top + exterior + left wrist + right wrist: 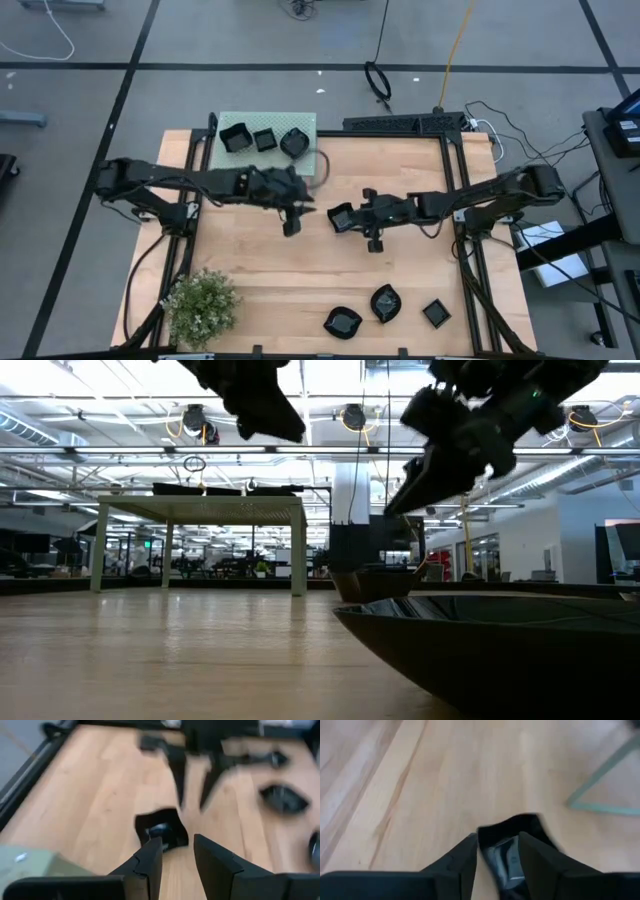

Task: Pick & Place Mini shaped plates
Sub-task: Stack the distorted square plate on top of the distorted square plate on the shelf

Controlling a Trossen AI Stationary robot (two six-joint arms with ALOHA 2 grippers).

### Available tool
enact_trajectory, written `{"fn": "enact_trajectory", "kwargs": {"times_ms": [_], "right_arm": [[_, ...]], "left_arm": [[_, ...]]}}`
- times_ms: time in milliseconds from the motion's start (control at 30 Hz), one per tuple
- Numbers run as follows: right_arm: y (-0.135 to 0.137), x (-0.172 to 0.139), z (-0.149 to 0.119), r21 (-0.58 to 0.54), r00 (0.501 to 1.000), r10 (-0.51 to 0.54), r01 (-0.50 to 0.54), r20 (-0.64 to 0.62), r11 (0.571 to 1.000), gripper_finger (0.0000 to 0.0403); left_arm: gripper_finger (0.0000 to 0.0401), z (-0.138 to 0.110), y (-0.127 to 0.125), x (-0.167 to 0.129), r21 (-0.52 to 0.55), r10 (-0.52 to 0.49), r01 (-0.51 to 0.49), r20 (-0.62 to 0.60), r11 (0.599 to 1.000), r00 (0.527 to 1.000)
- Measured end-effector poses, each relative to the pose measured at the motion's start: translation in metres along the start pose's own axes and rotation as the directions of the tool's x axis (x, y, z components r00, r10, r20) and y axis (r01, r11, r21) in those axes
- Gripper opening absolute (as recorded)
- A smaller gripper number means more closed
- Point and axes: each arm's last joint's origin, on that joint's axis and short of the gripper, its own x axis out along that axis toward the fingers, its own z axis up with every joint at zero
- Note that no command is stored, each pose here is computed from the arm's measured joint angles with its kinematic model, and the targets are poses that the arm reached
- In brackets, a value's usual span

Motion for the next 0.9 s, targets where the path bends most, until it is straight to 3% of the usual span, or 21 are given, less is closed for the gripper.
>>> {"fn": "enact_trajectory", "kwargs": {"times_ms": [133,333,633,767,900], "right_arm": [[-0.004,-0.026,0.009,0.014,0.996,-0.08,0.079,0.035,0.997,0.0134],[-0.008,-0.066,0.014,0.16,0.986,-0.156,0.144,0.063,0.977,0.0131],[-0.011,-0.108,0.013,0.329,0.973,-0.212,0.17,0.096,0.929,0.0139],[-0.012,-0.118,0.01,0.36,0.967,-0.237,0.188,0.098,0.914,0.0139],[-0.012,-0.123,0.01,0.392,0.965,-0.238,0.178,0.108,0.903,0.0139]], "left_arm": [[0.0118,-0.011,-0.012,0.025,0.198,-0.02,0.033,-0.066,0.98,0.998],[0.0118,-0.022,-0.017,0.058,0.412,0.051,-0.013,-0.081,0.911,0.995],[0.0118,-0.045,-0.018,0.094,0.503,0.047,0.046,-0.17,0.863,0.984],[0.0118,-0.058,-0.019,0.109,0.584,0.019,0.117,-0.222,0.804,0.975],[0.0118,-0.07,-0.016,0.125,0.681,0.076,0.119,-0.249,0.722,0.966]]}}
